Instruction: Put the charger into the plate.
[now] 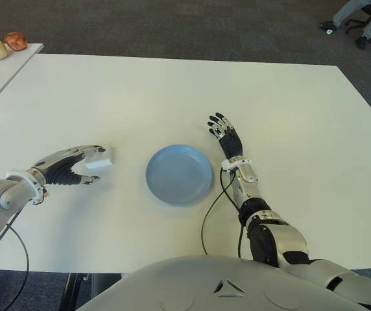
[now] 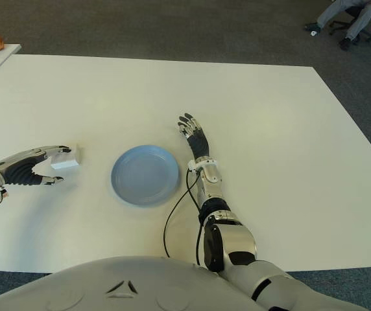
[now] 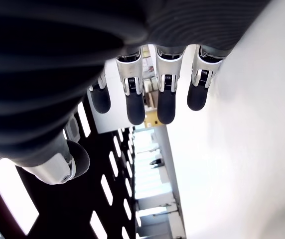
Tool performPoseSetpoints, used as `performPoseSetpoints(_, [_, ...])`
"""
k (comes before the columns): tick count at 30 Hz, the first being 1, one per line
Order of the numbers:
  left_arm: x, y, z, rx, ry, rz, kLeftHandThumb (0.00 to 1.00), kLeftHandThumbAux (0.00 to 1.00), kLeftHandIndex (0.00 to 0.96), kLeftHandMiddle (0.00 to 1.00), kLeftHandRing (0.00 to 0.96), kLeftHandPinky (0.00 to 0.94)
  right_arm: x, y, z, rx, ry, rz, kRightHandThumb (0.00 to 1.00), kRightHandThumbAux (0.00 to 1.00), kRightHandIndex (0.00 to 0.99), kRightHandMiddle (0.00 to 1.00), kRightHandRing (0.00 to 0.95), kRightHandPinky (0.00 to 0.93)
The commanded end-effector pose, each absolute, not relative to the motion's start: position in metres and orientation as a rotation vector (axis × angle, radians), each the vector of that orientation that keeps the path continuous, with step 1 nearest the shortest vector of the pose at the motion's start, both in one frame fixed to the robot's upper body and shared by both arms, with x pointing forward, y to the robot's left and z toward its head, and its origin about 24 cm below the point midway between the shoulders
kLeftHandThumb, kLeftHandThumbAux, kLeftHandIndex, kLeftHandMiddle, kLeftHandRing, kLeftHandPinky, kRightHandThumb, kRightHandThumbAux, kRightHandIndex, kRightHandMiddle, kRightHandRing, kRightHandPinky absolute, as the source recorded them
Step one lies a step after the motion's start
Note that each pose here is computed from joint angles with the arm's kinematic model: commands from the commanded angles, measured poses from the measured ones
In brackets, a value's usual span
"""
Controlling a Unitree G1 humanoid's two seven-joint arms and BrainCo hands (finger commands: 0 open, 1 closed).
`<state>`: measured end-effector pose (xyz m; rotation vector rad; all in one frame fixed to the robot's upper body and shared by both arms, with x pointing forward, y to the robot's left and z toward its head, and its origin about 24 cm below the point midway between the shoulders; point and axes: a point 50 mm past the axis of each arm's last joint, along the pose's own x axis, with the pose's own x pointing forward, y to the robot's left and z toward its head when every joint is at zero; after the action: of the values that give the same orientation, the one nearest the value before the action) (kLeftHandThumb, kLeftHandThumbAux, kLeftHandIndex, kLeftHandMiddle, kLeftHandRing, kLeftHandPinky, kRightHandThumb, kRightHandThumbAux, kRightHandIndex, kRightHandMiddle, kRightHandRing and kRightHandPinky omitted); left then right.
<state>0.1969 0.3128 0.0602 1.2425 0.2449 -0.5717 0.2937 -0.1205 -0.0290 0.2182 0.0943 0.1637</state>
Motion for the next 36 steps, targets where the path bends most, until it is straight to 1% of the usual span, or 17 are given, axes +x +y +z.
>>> performPoseSetpoints(1, [0.1898, 0.3104, 0.0581, 1.208, 0.266, -0.587, 0.000, 0.569, 0.000, 0.000, 0.000, 0.000, 0.2664, -0.1257, -0.0650, 0.265, 0.285, 0.118, 0.000, 0.583, 0.117, 0.184, 0.150, 0.140])
performPoseSetpoints(26, [0.1806, 0.3061, 0.0601, 1.195, 0.216, -0.589, 0.000, 0.619, 0.000, 0.000, 0.000, 0.000, 0.2683, -0.1255, -0.0643, 0.256, 0.289, 0.126, 0.000, 0.567, 0.111, 0.199, 0.164, 0.140])
performPoseSetpoints(34, [0.1822, 0.3072, 0.0567, 1.273, 0.164, -0.563, 0.002, 0.575, 0.000, 0.000, 0.000, 0.000, 0.2690, -0.1240, -0.0643, 0.256, 0.295, 0.133, 0.000, 0.567, 0.109, 0.200, 0.169, 0.149])
performPoseSetpoints(36, [0.1822, 0.3073, 0.0557, 1.288, 0.147, -0.554, 0.016, 0.565, 0.000, 0.000, 0.000, 0.000, 0.2691, -0.1237, -0.0643, 0.254, 0.295, 0.134, 0.000, 0.566, 0.107, 0.201, 0.171, 0.149])
